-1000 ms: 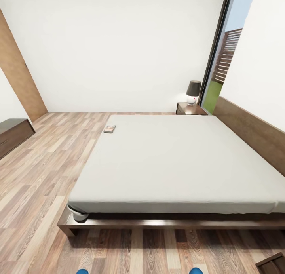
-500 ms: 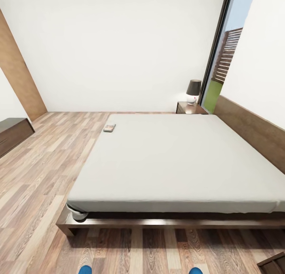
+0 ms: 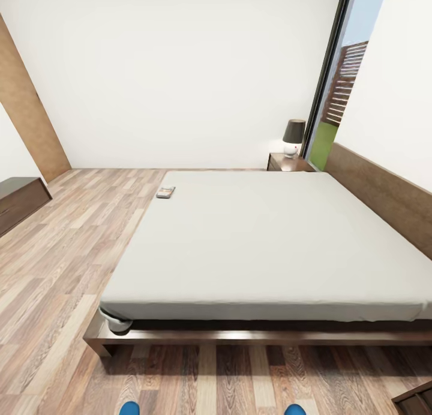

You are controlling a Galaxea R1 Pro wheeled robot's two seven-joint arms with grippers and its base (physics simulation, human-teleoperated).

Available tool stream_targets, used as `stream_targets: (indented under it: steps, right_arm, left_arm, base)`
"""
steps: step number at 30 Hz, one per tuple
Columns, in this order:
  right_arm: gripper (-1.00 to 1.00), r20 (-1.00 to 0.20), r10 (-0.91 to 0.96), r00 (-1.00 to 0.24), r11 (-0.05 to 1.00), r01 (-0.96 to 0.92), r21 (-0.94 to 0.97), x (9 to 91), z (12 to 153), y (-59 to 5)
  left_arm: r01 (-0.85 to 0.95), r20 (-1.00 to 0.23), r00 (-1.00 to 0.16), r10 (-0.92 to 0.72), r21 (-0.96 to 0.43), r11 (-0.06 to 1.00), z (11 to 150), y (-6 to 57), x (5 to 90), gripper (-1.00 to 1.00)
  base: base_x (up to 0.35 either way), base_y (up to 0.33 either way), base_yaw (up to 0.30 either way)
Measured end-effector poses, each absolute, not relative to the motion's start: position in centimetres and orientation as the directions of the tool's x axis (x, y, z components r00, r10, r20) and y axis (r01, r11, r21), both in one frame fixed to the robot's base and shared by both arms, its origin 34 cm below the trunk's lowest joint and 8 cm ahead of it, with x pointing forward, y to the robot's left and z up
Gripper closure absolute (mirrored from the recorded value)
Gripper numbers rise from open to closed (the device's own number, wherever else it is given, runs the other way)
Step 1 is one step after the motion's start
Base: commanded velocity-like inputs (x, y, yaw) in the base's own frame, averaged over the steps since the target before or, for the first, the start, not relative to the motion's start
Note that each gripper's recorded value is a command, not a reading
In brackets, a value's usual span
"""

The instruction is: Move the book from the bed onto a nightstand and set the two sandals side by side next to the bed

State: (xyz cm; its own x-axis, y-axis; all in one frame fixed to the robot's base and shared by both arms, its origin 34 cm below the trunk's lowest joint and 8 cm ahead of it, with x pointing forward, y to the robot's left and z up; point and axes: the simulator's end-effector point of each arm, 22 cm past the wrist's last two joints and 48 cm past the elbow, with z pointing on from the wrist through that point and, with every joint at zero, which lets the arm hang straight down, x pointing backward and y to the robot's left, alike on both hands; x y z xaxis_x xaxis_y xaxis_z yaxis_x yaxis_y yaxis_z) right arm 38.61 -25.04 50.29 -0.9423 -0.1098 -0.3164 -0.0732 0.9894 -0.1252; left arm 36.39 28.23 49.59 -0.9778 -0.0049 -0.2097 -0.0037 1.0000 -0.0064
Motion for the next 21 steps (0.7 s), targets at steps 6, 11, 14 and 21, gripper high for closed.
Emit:
stream_targets:
  steps: [6, 11, 14, 21]
  right_arm:
    - [1.00, -0.317, -0.109, -0.942, 0.990, -0.074, -0.123, 38.7, 49.4, -24.9]
    - [1.00, -0.317, -0.109, -0.942, 0.990, -0.073, -0.123, 38.7, 48.6, -24.9]
    - [1.00, -0.317, -0.109, -0.942, 0.990, -0.074, -0.123, 38.7, 48.2, -24.9]
    - [1.00, -0.318, -0.111, -0.942, 0.990, -0.075, -0.123, 38.7, 47.1, -24.9]
  left_arm:
    - [-0.004, -0.210, -0.978, -0.005, -0.006, 1.000, 48.7, 28.2, 36.4, 1.00]
    - [-0.003, -0.210, -0.978, -0.005, -0.007, 1.000, 47.9, 28.2, 36.5, 1.00]
    - [-0.004, -0.210, -0.978, -0.005, -0.007, 1.000, 47.5, 28.2, 36.5, 1.00]
    - [-0.003, -0.211, -0.978, -0.005, -0.007, 1.000, 46.4, 28.2, 36.5, 1.00]
  base:
    - [0.000, 0.000, 0.000]
    - [0.000, 0.000, 0.000]
    - [0.000, 0.000, 0.000]
    - [0.000, 0.000, 0.000]
